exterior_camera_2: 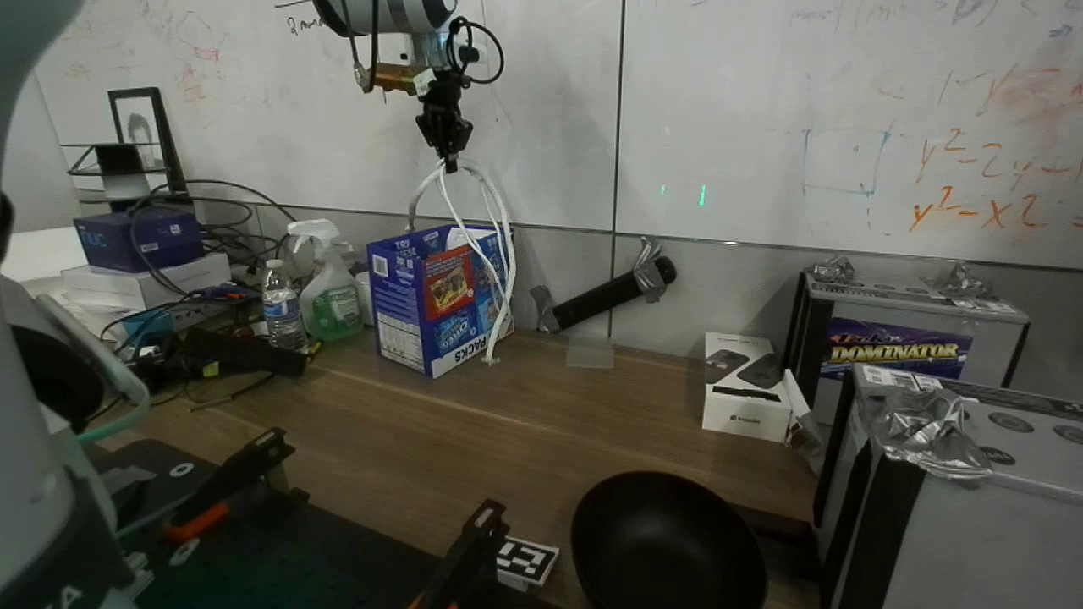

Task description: Put the white object in the blue box

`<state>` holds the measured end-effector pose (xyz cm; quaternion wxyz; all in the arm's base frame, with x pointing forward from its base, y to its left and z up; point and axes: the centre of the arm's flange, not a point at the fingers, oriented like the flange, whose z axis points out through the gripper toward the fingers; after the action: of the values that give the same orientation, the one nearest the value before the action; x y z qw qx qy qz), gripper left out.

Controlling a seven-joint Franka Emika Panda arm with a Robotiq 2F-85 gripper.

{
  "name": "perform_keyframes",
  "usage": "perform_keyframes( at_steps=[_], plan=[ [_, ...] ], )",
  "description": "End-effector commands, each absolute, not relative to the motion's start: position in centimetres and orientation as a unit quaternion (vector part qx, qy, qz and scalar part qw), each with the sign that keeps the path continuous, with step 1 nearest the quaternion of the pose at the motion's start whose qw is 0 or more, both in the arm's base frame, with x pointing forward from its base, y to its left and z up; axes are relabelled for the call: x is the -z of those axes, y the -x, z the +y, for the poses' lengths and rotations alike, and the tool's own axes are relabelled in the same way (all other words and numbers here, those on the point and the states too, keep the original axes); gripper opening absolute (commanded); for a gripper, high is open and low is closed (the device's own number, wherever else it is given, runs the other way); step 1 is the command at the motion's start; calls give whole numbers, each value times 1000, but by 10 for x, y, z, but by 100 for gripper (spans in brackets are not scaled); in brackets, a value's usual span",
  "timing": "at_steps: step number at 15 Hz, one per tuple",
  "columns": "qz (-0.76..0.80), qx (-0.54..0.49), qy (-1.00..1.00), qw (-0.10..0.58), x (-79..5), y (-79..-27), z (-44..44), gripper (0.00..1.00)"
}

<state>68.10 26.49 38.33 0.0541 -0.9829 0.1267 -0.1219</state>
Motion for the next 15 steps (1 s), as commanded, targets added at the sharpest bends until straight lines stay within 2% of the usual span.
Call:
perform_keyframes(
  at_steps=[1, 8, 15],
  plan=[
    [139, 139, 980, 30, -395, -693, 269, 5],
    [137, 124, 982, -20, -381, -685, 275, 5],
    [101, -6, 995, -19, -321, -662, 293, 5]
  ],
)
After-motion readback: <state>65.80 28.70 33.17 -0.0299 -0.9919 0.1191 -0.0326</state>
